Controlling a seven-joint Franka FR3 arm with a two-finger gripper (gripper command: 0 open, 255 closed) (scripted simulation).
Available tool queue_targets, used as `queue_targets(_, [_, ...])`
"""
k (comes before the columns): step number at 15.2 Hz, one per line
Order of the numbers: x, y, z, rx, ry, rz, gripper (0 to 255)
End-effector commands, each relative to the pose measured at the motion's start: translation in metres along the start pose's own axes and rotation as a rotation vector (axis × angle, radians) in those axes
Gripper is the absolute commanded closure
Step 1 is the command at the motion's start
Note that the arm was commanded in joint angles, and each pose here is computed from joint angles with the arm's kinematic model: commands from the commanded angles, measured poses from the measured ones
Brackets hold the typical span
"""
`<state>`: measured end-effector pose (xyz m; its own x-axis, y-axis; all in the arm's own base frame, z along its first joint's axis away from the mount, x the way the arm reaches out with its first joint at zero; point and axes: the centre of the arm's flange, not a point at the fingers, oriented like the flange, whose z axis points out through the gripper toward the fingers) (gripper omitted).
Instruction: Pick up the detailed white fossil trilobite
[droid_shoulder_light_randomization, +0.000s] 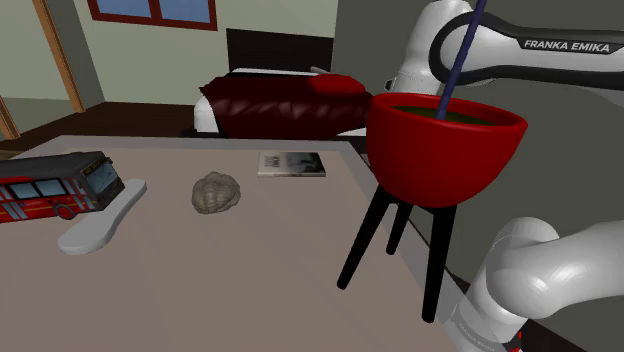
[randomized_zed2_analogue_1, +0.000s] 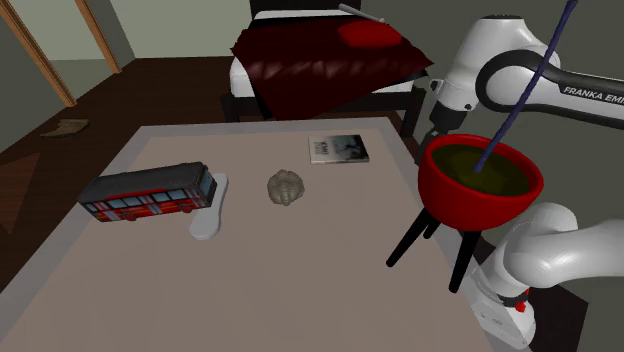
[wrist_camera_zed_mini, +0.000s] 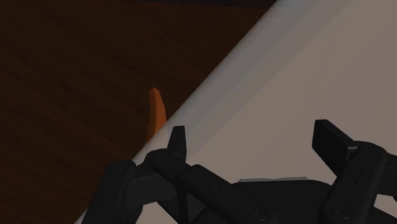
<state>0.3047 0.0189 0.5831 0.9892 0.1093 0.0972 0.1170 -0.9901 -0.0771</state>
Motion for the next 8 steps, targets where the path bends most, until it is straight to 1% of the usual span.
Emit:
queue_targets(1, [0.0,0.0,0.0,0.0,0.0,0.0,0])
queue_targets(8, [0.001,-0.073,0.024,0.104,0.022,0.253,0])
